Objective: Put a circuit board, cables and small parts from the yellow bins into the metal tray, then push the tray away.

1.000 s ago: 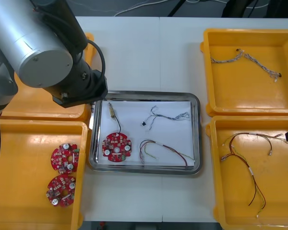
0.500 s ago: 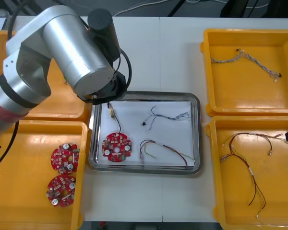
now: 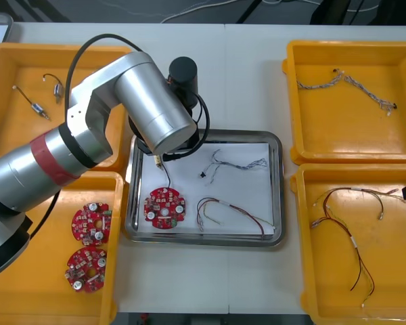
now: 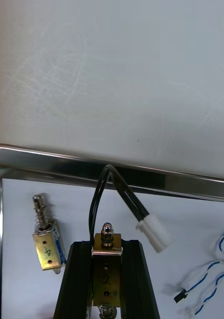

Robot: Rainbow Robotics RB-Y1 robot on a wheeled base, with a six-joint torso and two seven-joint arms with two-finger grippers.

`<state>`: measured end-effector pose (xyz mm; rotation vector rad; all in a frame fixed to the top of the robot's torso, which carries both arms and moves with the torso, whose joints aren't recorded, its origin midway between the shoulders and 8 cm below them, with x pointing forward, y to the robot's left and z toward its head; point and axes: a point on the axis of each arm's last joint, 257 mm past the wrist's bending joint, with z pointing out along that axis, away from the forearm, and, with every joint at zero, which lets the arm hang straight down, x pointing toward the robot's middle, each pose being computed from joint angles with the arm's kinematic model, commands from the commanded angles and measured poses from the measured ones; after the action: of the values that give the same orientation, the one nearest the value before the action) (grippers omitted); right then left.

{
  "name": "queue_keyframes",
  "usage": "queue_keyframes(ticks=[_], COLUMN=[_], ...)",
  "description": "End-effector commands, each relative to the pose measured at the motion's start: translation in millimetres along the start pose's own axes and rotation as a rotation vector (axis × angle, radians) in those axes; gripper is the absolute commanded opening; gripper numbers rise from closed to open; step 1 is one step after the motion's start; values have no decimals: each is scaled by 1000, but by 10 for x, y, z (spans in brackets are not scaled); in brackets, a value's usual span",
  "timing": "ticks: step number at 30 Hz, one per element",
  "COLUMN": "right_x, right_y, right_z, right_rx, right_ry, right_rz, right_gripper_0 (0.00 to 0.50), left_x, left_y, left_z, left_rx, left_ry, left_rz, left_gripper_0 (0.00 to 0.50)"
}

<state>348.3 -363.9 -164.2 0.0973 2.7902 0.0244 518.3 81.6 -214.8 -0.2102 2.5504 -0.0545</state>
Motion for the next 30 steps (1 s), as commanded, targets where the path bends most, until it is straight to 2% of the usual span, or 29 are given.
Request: queue_keyframes(ticks=[1,9,11,16,23,24,25,26,27,29,30], right_x=[-69,-69,-69,-69,-69,-69,-69,-69,-69,-69,-69], right_y=[-101,-101,-101,-101,-101,-101,-101,-101,-101,-101,-101], right_z=[-118,-118,-118,-118,-118,-118,-118,-118,-118,-118,-118], right_rx=[34,34,34,34,34,34,34,34,34,34,34], right_ry=[-41,-41,-41,-41,-41,-41,-41,-41,-41,-41,-41], right_rz=[-26,-26,-26,-26,-26,-26,-26,-26,-26,-26,-26], right_gripper_0=[500,500,500,500,500,500,500,500,500,500,500], left_x=[-39,139,190,233,247,253,252,249,241,239,230], left_y=[-363,-270,-219,-128,-120,-117,-121,-115,-112,-116,-107], left_z=[-81,61,117,180,191,192,193,192,188,186,185], left_rx=[35,7,-12,-32,-31,-33,-32,-34,-33,-33,-34], left_ry=[-38,-17,-24,-27,-24,-23,-23,-24,-26,-27,-28], left_rz=[-21,-17,-6,-5,-9,-9,-9,-9,-10,-8,-12], left_gripper_0=[0,0,0,0,1,50,130,238,275,386,398])
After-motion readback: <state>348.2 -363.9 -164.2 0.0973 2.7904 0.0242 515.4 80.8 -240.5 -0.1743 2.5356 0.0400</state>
